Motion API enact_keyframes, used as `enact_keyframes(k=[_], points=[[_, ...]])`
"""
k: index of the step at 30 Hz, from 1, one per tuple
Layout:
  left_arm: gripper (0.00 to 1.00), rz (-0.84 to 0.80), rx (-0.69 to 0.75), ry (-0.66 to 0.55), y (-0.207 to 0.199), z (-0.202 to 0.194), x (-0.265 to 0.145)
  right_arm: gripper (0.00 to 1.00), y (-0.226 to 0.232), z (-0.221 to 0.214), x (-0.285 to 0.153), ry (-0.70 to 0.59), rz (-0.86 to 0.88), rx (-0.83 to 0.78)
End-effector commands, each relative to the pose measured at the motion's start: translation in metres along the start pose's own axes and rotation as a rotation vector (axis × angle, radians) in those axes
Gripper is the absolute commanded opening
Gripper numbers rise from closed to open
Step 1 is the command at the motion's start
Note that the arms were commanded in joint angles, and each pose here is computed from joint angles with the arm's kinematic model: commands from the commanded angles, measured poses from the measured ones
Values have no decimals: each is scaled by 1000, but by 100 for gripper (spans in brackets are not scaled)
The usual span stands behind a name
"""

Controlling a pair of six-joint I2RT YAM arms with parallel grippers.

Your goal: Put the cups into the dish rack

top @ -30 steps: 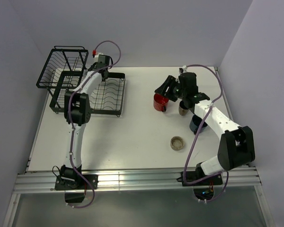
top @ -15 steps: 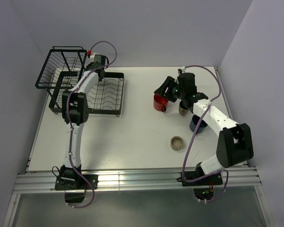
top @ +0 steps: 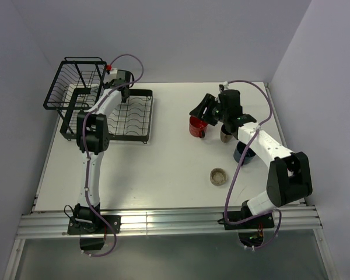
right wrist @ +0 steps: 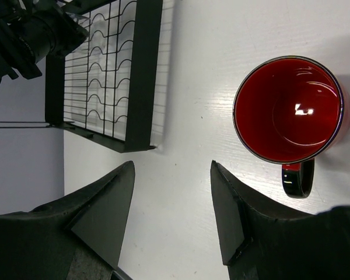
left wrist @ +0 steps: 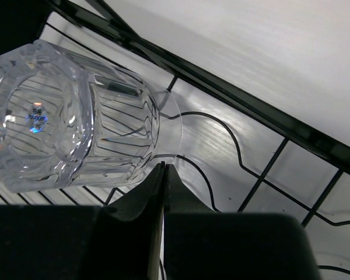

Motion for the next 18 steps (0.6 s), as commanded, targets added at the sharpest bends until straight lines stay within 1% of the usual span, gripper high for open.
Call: enact_keyframes(k=[1,8,10,14,18], points=[[9,56,-70,-116,12,41,-18,62,4,1,5,-17,29,-31],[11,85,-41,-148,9,40,-20,62,2,-1,6,-13,25,-34],[11,74,-49,-157,6,42,-24,62,0,-1,6,-14,18,-35],[16,25,-50,-161,-3,41,-33,62,0,-2,5,-16,16,-35],[20,-39,-51,-178,-17,48,-53,62,-1,-2,3,-20,4,-39]])
Point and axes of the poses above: each gripper's point midway between its finger pads, its own x axis out along the fingers, its own y axis along the line the jaws close on, z = x × y, the point moved 4 cm from there along -x, back along the fingers, and after that the axes turned 14 degrees about -x, right-handed, at the moved point
